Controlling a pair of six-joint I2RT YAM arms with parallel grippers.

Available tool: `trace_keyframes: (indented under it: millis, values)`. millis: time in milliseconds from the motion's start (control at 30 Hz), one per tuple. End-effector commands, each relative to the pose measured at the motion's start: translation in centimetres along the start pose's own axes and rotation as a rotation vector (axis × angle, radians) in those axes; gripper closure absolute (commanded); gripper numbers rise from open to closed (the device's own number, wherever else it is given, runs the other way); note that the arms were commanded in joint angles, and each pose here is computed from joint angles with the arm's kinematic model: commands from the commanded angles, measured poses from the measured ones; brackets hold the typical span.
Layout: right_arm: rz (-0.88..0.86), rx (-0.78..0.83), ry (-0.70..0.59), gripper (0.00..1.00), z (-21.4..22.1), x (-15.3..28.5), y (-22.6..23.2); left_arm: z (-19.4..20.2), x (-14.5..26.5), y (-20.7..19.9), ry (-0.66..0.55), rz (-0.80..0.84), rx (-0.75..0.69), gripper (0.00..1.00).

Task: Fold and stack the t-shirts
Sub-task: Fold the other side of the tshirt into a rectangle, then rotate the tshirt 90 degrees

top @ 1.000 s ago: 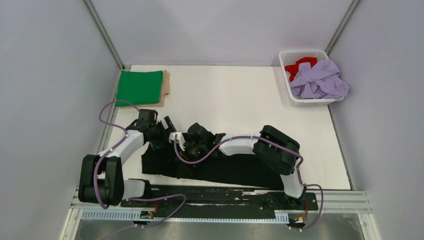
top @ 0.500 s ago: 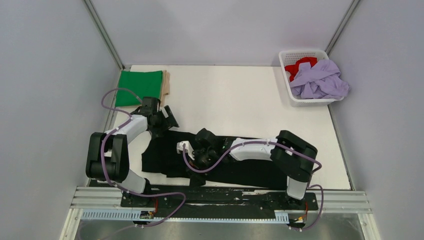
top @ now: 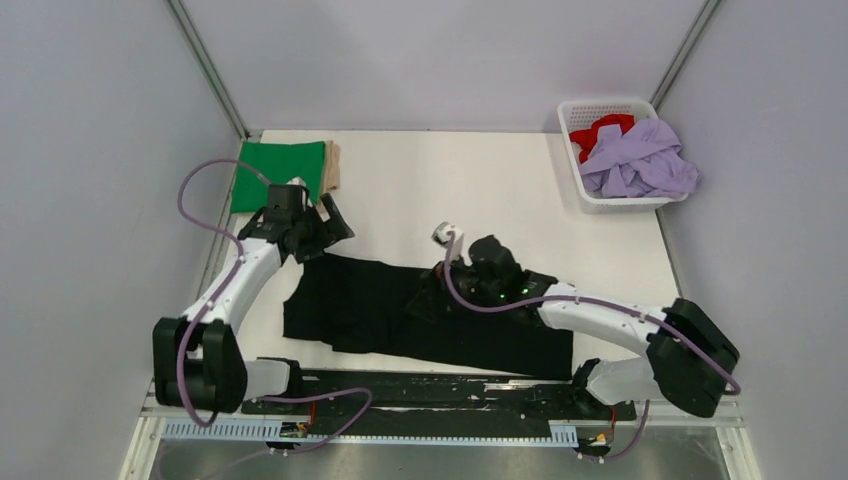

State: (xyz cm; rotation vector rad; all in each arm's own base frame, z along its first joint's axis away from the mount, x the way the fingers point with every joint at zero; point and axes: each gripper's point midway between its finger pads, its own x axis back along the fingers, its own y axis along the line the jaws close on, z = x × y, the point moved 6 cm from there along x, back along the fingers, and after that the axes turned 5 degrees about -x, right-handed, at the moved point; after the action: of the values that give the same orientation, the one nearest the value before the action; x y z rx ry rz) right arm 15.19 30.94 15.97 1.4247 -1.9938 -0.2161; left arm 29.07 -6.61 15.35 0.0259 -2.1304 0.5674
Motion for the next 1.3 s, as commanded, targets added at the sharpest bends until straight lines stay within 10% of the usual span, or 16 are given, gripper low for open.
trace_keyframes:
  millis: [0, 333, 733, 967, 1267]
  values:
    - [0.244, -0.376, -0.237, 0.0, -1.9, 4.5, -4.9, 4.1, 3.9, -1.8, 0.046, 0.114, -0.059, 0.0]
    - [0.551, -0.512, -0.229, 0.0, 3.2, 10.0, -9.4, 13.5, 0.9, -1.2, 0.197, 0.173, 0.083, 0.0]
    - [0.618, -0.582, -0.105, 0.0, 5.6, 8.7, -13.3, 2.0, -10.9, -4.5, 0.141, -0.041, 0.061, 0.0]
    - [0.409, -0.544, 0.13, 0.0, 7.8, 5.9, -8.5, -5.9, -22.3, -12.6, 0.172, 0.103, 0.02, 0.0]
    - [0.187, -0.306, 0.339, 0.0, 8.4, 0.3, -1.7, -5.9, -28.5, -21.3, 0.194, 0.473, -0.064, 0.0]
